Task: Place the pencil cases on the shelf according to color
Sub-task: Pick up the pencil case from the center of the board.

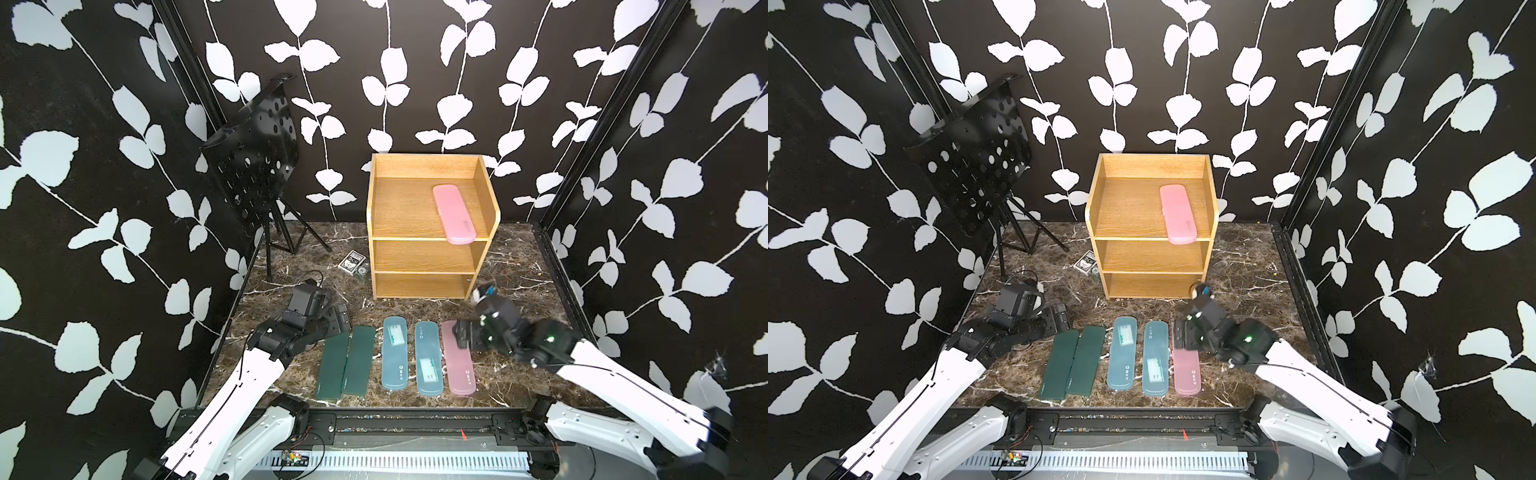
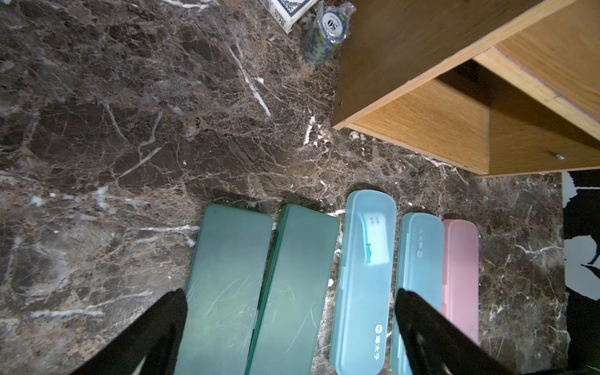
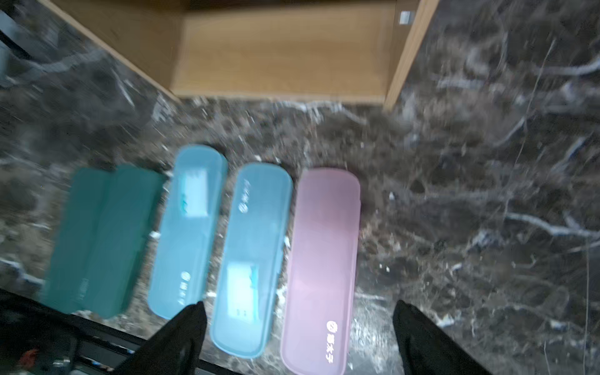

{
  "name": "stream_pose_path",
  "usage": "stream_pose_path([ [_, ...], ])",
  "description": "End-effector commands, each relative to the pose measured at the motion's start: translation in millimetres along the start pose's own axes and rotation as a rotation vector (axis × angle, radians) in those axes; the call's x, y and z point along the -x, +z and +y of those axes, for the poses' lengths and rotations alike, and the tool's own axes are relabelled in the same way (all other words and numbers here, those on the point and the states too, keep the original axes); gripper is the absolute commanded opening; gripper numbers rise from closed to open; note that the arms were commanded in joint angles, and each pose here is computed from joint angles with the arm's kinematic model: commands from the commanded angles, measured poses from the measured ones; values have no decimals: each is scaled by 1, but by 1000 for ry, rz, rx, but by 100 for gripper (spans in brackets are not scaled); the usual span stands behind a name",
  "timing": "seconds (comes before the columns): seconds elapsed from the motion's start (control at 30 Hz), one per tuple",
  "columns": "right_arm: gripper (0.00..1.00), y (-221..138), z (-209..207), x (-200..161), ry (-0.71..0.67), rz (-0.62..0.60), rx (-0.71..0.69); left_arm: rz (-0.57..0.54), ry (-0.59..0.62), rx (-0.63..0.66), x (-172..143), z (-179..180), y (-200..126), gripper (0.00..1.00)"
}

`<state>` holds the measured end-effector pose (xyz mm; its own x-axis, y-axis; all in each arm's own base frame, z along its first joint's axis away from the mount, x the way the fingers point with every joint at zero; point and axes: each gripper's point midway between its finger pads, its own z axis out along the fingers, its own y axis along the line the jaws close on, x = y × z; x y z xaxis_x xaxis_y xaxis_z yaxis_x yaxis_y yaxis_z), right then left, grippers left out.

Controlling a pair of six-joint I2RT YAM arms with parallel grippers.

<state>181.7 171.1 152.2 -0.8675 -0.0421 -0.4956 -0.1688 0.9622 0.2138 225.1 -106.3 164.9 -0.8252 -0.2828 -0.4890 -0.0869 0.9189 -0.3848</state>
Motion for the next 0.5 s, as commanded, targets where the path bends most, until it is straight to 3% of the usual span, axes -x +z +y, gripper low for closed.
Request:
stream_pose_path([
  [0.0,97,23,-1,-17,94,-14,-19,-10,12,-62,3,-13,8,99],
  [0.23,99,72,-6,-72,25,158,-142,-84,-38,-137,11,-24,14,99],
  [0.47,99,87,-24,-89,6,204,-266,-9,-16,-87,3,-21,26,99],
])
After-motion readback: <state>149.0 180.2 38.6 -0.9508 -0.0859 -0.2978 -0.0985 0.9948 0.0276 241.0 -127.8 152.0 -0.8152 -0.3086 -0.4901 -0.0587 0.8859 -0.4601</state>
